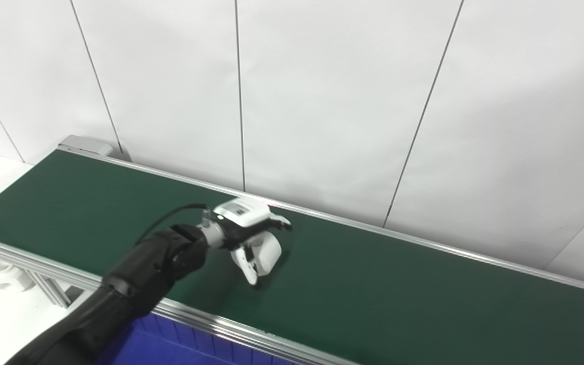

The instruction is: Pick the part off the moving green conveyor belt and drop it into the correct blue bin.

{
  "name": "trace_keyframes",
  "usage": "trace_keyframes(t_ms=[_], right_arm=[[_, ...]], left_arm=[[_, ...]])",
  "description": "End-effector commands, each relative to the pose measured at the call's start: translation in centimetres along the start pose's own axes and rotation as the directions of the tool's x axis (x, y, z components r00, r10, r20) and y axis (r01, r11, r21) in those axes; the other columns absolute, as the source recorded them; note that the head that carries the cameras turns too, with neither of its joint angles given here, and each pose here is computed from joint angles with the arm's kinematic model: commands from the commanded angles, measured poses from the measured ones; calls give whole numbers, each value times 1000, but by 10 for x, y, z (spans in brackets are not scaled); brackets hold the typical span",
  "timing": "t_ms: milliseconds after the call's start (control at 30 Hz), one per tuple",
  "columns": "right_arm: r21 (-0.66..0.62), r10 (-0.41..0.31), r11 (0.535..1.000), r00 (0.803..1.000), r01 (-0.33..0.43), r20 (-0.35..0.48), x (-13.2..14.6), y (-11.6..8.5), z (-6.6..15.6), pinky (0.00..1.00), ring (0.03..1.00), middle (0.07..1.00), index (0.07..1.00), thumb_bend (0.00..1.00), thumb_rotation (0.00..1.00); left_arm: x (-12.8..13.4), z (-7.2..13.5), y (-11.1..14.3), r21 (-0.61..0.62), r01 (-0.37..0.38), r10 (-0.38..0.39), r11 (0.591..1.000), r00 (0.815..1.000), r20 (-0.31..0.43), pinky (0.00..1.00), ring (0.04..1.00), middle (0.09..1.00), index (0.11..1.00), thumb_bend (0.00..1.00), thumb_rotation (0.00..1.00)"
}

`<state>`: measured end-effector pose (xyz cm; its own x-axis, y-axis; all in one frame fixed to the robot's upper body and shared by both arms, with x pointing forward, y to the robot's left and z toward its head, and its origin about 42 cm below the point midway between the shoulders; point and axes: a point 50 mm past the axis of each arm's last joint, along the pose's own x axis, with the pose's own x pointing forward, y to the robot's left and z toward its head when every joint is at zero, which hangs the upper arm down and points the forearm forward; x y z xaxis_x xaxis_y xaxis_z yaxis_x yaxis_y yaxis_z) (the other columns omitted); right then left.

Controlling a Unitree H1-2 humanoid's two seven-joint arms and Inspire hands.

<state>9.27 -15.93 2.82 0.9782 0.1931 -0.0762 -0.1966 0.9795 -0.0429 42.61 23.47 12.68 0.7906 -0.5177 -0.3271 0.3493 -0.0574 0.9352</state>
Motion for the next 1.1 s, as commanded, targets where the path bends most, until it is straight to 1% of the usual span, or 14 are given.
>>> trace_keyframes(t_ms=[0,100,167,267,300,333,400,433,500,767,800,933,967,1067], right_arm=[[16,-10,1000,996,8,89,1,5,14,970,960,980,1000,916,1000],[15,-10,1000,996,9,92,1,6,16,960,957,978,1000,911,1000],[14,-12,1000,995,11,94,0,7,16,951,952,977,1000,912,1000],[17,-12,1000,996,10,94,-1,7,17,949,953,977,1000,925,1000],[18,-11,1000,995,10,94,-1,7,17,948,953,977,1000,930,1000],[18,-12,1000,995,10,94,-1,7,17,947,953,977,1000,933,1000],[20,-12,1000,995,11,95,-1,7,17,942,952,976,1000,941,1000],[21,-13,1000,995,11,95,-1,7,17,939,952,976,1000,944,1000],[20,-12,1000,995,10,96,-1,7,18,933,950,976,1000,944,1000],[19,-5,1000,995,3,96,-2,7,18,929,951,978,1000,941,1000],[20,-4,1000,995,3,96,-2,7,18,930,951,978,1000,941,1000],[22,-3,1000,995,1,99,-2,9,19,931,950,979,1000,937,1000],[23,-2,1000,995,0,100,-2,9,20,933,949,979,1000,935,1000],[22,3,1000,995,-5,103,-1,10,23,935,949,979,1000,927,1000]], left_arm=[[8,1,34,88,-74,73,993,997,12,711,824,837,832,1000,222],[12,2,36,168,-80,77,983,997,24,677,794,796,775,1000,114],[16,2,36,230,-71,71,970,997,8,654,763,765,718,1000,34],[20,2,38,298,-103,108,949,994,1,623,698,712,652,949,4],[21,2,38,309,-121,126,943,992,5,595,637,660,572,739,22],[22,1,39,317,-148,150,937,989,17,580,605,633,531,631,31],[23,1,42,331,-183,182,926,983,33,490,480,507,497,533,6],[23,1,44,335,-194,194,922,980,36,435,433,479,508,517,3],[23,2,48,333,-205,205,920,978,37,392,396,461,518,504,0],[21,7,68,328,-183,186,927,982,22,372,406,446,510,504,0],[20,8,72,335,-181,184,925,983,26,392,411,470,504,505,0],[15,15,84,351,-198,190,915,980,57,381,411,477,504,505,0],[13,19,88,350,-206,196,914,978,65,341,401,465,508,504,0],[3,33,105,328,-251,229,911,968,106,342,401,462,512,503,0]])
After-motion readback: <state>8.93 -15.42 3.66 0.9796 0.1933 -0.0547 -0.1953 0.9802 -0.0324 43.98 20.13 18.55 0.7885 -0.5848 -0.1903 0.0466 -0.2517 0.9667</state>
